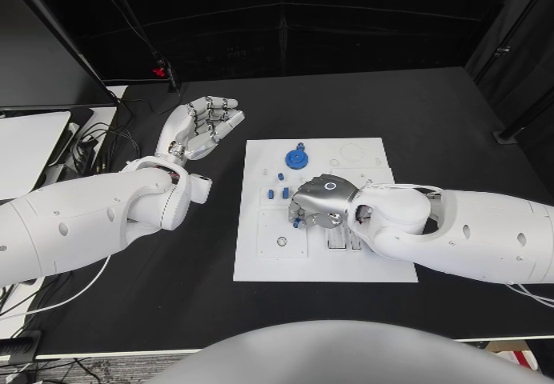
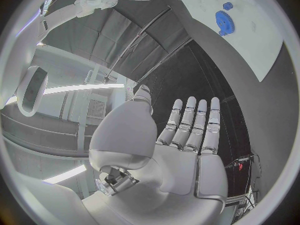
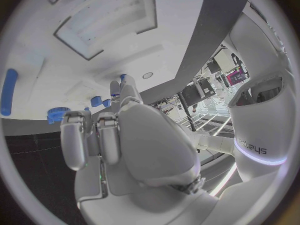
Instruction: Assemble the parts on the task board
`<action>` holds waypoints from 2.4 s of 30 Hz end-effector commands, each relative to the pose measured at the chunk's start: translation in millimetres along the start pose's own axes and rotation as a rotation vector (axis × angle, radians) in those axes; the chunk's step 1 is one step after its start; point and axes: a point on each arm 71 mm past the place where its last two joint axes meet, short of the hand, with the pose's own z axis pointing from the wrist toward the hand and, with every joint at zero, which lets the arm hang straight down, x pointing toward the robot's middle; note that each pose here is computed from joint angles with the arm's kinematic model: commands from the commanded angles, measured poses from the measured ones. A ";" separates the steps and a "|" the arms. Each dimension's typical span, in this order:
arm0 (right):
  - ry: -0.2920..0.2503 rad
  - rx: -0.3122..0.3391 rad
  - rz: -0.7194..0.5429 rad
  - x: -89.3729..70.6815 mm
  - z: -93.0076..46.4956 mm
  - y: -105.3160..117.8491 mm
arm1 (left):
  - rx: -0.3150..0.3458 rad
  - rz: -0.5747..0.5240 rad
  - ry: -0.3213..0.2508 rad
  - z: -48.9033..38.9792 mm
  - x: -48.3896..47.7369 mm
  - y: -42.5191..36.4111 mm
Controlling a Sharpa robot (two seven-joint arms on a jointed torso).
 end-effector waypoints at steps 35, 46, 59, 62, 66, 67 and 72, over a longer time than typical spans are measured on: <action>-0.139 -0.018 0.016 -9.6 -1.9 4.2 | 0.044 -0.007 0.007 0.8 0.3 -3.6; -0.348 0.055 0.453 -26.8 -34.7 -26.5 | 0.046 -0.009 0.010 0.7 0.9 -3.1; -0.373 0.099 0.579 -43.7 -63.8 -88.1 | 0.049 -0.012 0.013 0.8 3.1 -2.0; -0.335 0.125 0.490 -40.6 -68.6 -97.5 | 0.047 -0.011 0.013 0.8 3.2 -1.8; -0.286 0.156 0.398 -36.9 -70.7 -103.0 | 0.046 -0.009 0.011 0.8 2.8 -1.4; -0.275 0.164 0.381 -36.0 -70.8 -103.9 | 0.046 -0.009 0.011 0.8 2.7 -1.3; -0.206 0.215 0.296 -30.6 -70.2 -108.7 | 0.046 -0.009 0.011 0.7 2.7 -1.0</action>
